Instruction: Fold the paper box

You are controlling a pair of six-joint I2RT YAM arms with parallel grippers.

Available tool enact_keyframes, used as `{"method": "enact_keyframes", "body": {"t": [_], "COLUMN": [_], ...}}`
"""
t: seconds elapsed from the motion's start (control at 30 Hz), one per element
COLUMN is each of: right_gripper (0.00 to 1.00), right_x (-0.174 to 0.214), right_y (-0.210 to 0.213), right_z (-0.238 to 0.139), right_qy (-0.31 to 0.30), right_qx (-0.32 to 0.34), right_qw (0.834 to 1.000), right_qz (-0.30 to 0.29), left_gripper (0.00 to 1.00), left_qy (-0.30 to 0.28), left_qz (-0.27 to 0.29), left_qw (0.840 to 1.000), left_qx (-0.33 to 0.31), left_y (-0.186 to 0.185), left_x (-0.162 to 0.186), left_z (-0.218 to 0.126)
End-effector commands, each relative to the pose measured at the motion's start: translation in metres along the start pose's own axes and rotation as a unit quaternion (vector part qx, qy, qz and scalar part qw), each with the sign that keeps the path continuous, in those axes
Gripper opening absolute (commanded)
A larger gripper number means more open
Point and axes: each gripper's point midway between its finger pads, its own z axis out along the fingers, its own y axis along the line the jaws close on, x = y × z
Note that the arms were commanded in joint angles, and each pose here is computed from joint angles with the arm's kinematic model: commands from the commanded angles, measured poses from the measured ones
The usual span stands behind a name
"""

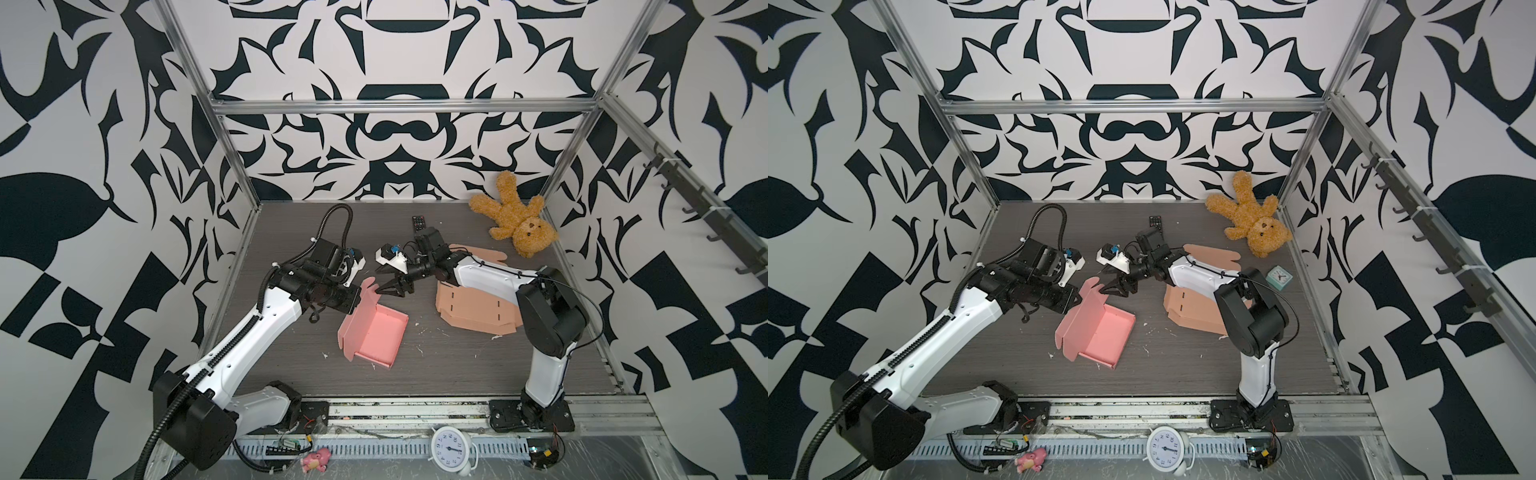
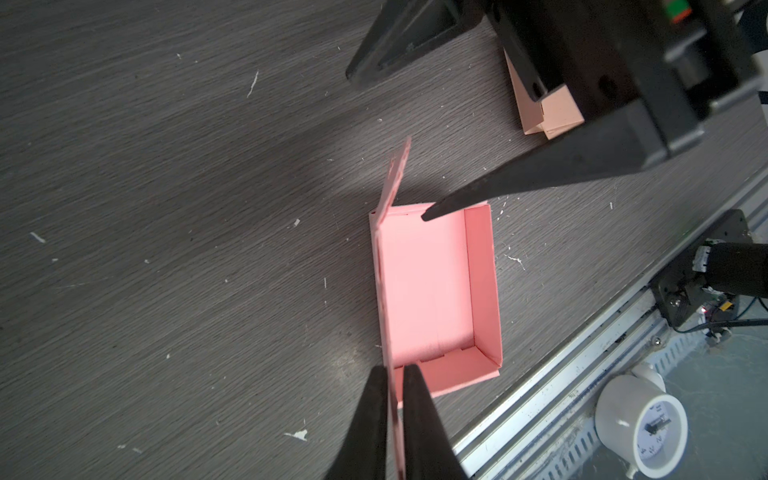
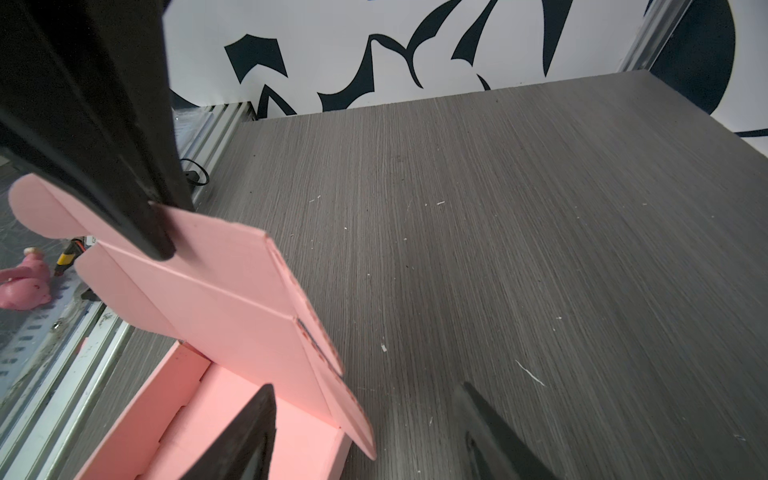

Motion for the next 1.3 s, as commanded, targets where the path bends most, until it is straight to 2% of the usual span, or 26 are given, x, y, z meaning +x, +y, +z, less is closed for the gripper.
{"method": "enact_keyframes", "body": {"t": [0.0,0.47,0.6,0.77,0.97,1.27], "right_gripper": [0.68,0.63,0.55,0.4,0.29,0.19], "right_x": [-0.021,-0.013,-0.009,-0.006,-0.007,-0.006], "right_y": [0.001,0.014,0.017,0.018,0.019,0.02], "right_z": [-0.001,0.012,0.012,0.011,0.01,0.009], "right_qy": [-0.011,0.007,0.013,0.02,0.022,0.025], "right_qx": [-0.012,-0.053,-0.056,-0.059,-0.057,-0.063], "right_qw": [0.999,0.998,0.998,0.998,0.998,0.998], "right_qz": [-0.027,-0.015,-0.014,-0.012,-0.015,-0.016], "left_gripper": [0.13,0.09,0.09,0.08,0.08,0.08], "left_qy": [0.019,0.011,0.01,0.011,0.01,0.01], "left_qz": [-0.001,-0.003,-0.003,-0.002,0.002,0.003], "left_qw": [1.0,1.0,1.0,1.0,0.999,0.999], "left_qx": [-0.006,-0.019,-0.023,-0.028,-0.036,-0.042], "left_y": [0.003,0.007,0.009,0.011,0.014,0.016], "left_x": [0.005,0.004,0.003,0.003,0.002,-0.001], "left_z": [-0.002,-0.002,-0.001,0.001,0.0,0.001]}}
